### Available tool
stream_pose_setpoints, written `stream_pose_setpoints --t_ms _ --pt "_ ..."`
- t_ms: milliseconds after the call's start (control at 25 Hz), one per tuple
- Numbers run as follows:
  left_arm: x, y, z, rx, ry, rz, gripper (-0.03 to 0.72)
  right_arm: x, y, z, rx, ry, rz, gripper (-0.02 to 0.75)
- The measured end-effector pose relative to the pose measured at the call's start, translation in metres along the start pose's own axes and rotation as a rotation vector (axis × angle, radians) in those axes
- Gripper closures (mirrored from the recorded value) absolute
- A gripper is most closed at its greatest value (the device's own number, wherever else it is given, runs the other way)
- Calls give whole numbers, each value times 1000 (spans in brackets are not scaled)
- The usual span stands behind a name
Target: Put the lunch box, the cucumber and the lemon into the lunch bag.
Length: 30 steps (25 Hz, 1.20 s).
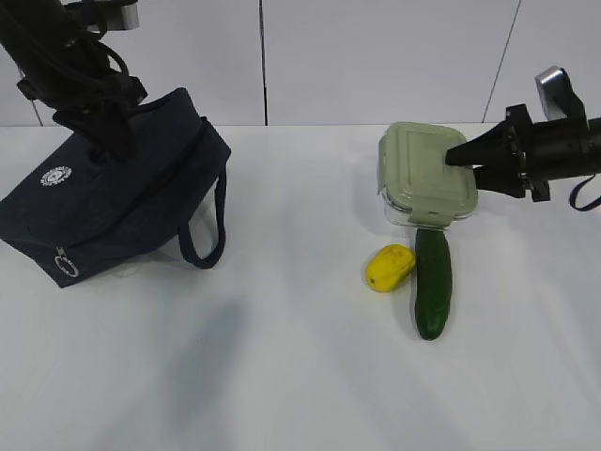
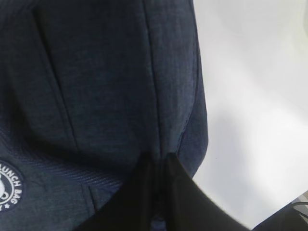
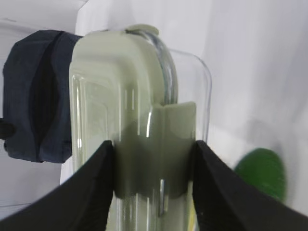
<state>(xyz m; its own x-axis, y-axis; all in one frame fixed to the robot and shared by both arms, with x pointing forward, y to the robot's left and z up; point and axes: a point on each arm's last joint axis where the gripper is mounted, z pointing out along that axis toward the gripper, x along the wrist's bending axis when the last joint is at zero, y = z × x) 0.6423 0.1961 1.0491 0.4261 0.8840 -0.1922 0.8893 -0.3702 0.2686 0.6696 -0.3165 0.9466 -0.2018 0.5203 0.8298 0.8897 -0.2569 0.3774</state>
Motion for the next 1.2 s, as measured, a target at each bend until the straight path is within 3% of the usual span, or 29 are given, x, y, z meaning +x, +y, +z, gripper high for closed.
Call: stream_pose_setpoints --t_ms 240,520,760,1200 --pt "-6 1 1 1 -10 11 681 31 4 30 26 61 -48 384" --pt "-32 8 1 -23 -70 46 681 53 -5 57 71 110 -68 385" --pt "-50 12 -1 -45 -121 67 681 63 -11 70 99 131 -79 385" --pt "-64 13 0 -50 -178 51 681 67 -14 76 110 140 -83 385"
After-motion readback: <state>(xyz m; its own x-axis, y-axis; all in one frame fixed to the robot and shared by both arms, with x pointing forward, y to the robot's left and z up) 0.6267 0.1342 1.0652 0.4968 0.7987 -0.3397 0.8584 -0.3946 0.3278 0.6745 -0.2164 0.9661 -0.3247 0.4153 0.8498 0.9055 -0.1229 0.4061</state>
